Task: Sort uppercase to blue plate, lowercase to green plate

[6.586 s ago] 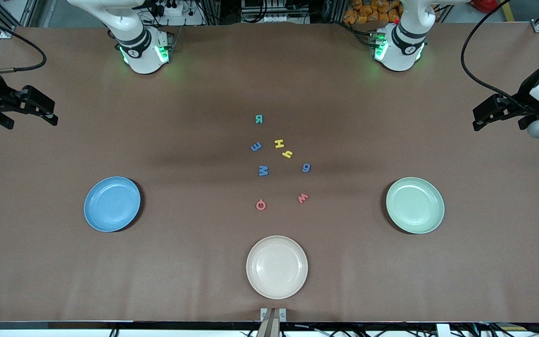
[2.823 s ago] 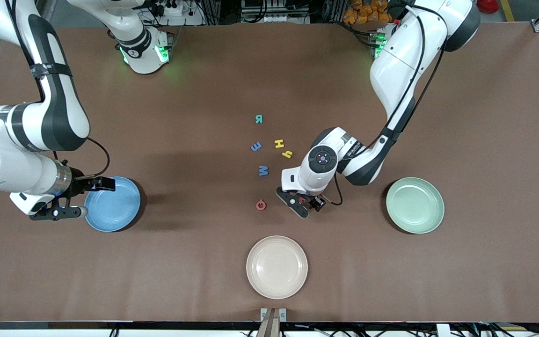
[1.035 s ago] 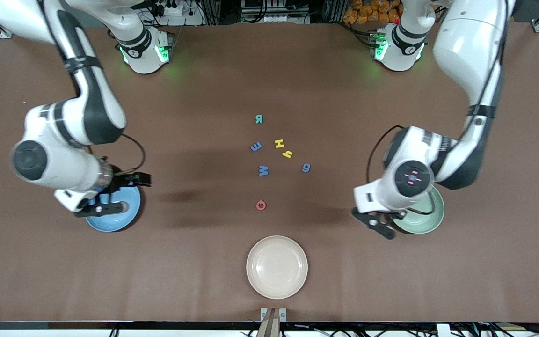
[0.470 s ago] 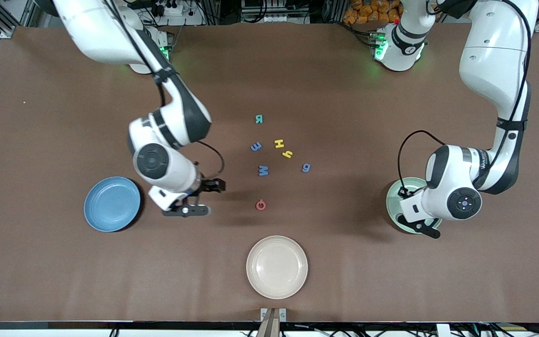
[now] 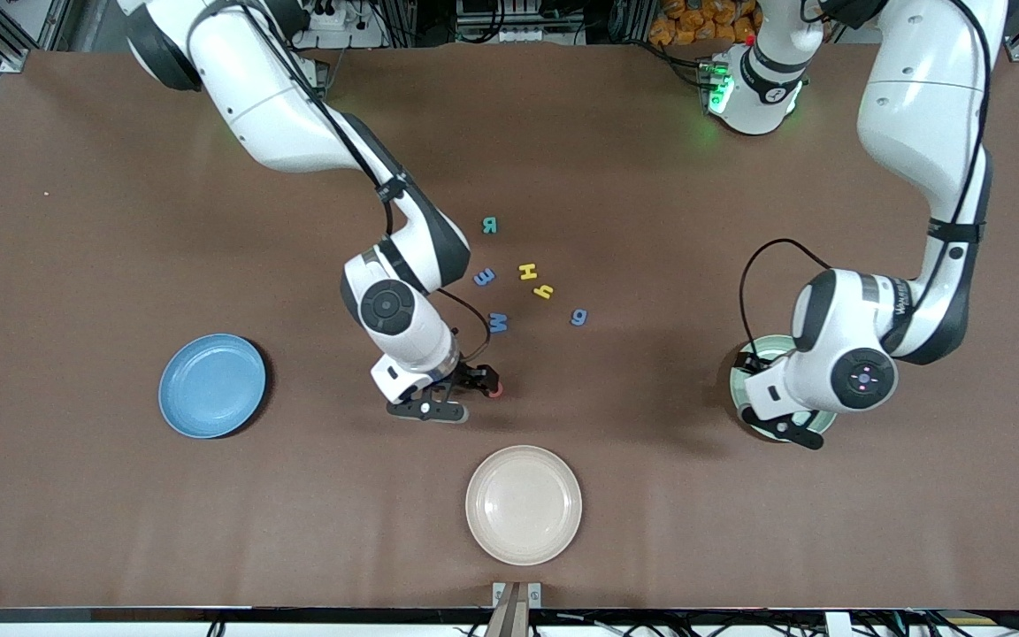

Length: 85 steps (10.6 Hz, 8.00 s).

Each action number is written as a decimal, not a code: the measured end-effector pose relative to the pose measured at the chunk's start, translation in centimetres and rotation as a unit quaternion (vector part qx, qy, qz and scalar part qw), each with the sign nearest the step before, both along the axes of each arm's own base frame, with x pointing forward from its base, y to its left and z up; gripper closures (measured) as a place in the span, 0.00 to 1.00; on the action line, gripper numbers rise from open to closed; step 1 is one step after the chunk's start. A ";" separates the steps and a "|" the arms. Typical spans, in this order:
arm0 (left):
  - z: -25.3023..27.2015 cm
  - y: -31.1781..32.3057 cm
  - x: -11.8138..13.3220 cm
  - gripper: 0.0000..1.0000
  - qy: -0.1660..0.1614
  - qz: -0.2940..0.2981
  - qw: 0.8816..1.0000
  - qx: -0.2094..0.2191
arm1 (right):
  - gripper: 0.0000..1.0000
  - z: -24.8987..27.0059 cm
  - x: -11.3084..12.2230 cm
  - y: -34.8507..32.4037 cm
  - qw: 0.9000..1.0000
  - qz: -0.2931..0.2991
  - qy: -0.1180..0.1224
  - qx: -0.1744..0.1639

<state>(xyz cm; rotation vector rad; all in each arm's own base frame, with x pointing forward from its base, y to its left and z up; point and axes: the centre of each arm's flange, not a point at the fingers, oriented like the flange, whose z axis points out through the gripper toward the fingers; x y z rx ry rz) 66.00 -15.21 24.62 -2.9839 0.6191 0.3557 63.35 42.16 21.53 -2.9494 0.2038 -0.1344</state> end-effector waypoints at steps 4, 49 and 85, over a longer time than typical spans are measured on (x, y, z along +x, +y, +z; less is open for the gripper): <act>1.0 -13.5 -4.5 0.00 -0.015 0.032 0.999 0.000 | 0.00 -0.7 -0.5 3.3 1.000 0.007 -0.021 -0.008; 0.2 -6.5 -6.0 0.00 -0.064 0.074 0.995 -0.016 | 0.63 5.3 1.7 -42.1 0.934 0.330 0.043 -0.130; -7.1 -34.3 -22.8 0.73 -0.161 0.577 0.800 0.024 | 0.00 1.9 -33.6 2.2 0.990 0.085 0.084 -0.079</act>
